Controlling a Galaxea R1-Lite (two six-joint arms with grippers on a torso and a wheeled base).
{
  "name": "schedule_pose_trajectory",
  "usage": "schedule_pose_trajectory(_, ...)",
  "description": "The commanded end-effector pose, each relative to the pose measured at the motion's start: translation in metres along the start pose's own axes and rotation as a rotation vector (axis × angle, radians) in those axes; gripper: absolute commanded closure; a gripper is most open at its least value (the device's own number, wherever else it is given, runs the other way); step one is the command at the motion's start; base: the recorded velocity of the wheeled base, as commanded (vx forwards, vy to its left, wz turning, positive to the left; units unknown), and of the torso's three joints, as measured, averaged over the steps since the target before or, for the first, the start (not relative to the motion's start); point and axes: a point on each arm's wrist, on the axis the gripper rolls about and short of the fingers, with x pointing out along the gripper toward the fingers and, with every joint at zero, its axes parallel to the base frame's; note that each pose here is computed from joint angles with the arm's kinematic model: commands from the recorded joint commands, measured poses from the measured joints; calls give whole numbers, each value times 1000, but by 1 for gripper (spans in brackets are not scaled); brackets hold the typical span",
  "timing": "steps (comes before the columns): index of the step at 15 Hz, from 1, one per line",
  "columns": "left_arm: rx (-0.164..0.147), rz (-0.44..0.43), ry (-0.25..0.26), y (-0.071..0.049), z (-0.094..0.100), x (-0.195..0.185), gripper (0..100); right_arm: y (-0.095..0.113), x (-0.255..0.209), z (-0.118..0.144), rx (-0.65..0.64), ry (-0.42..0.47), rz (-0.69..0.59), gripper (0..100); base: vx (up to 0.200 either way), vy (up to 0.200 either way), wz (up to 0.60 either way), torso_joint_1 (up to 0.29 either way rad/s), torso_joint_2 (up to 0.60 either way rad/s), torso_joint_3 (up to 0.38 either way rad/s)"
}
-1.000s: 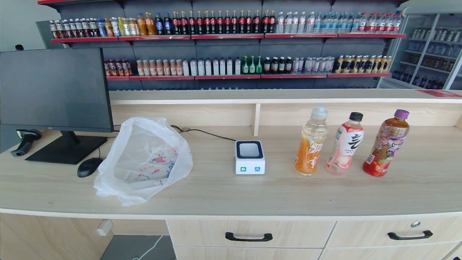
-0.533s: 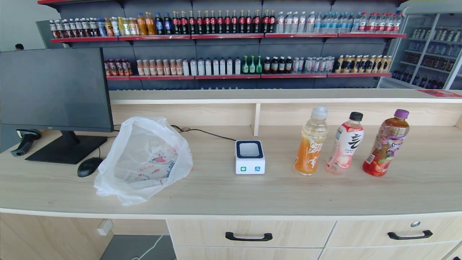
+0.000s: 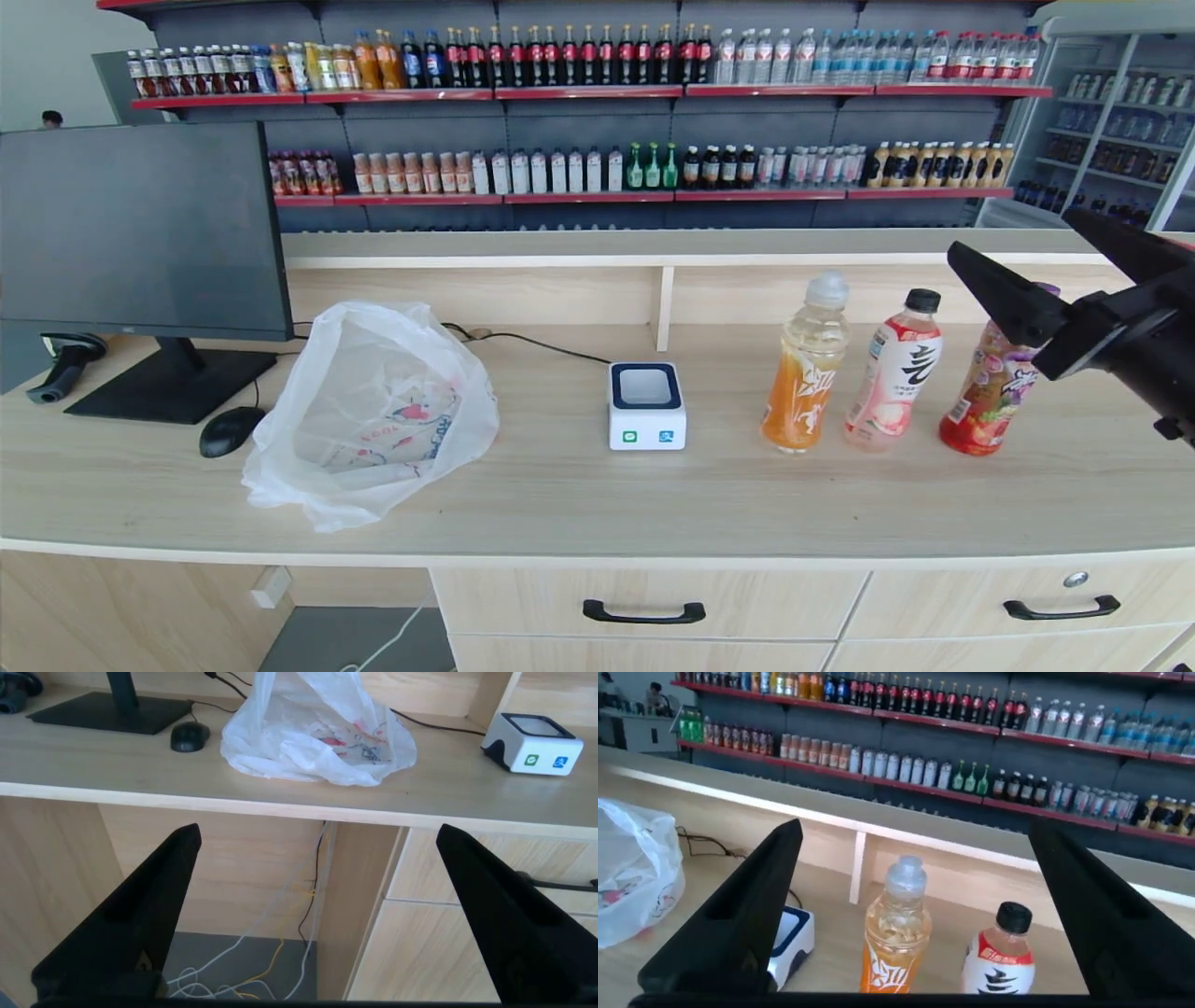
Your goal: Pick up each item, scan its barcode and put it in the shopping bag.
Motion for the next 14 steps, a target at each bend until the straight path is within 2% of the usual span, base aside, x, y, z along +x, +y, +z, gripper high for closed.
schedule_pose_trajectory(1,0,0,1,0,0,0,0,9,44,-47,45,50,-7,0,0,0,0,0,0,0)
schedule_pose_trajectory(2,0,0,-1,0,0,0,0,24,55,-54,55,-4,25,0,0,0,0,0,0,0)
schedule_pose_trajectory(4,0,0,1,0,0,0,0,37,63,-89,50,68,32,0,0,0,0,0,0,0)
schedule_pose_trajectory(5,0,0,-1,0,0,0,0,39,64,-94,31,82,38,0,0,0,0,0,0,0)
schedule_pose_trajectory(7,0,2,-1,0,0,0,0,40,71,-101,21,90,37,0,0,0,0,0,0,0)
schedule_pose_trajectory(10,0,2,-1,0,0,0,0,39,53,-120,55,198,37,0,0,0,0,0,0,0)
schedule_pose_trajectory(12,0,0,-1,0,0,0,0,30,54,-127,59,217,5,0,0,0,0,0,0,0)
schedule_pose_trajectory(14,0,2,-1,0,0,0,0,29,54,-130,68,225,1,0,0,0,0,0,0,0)
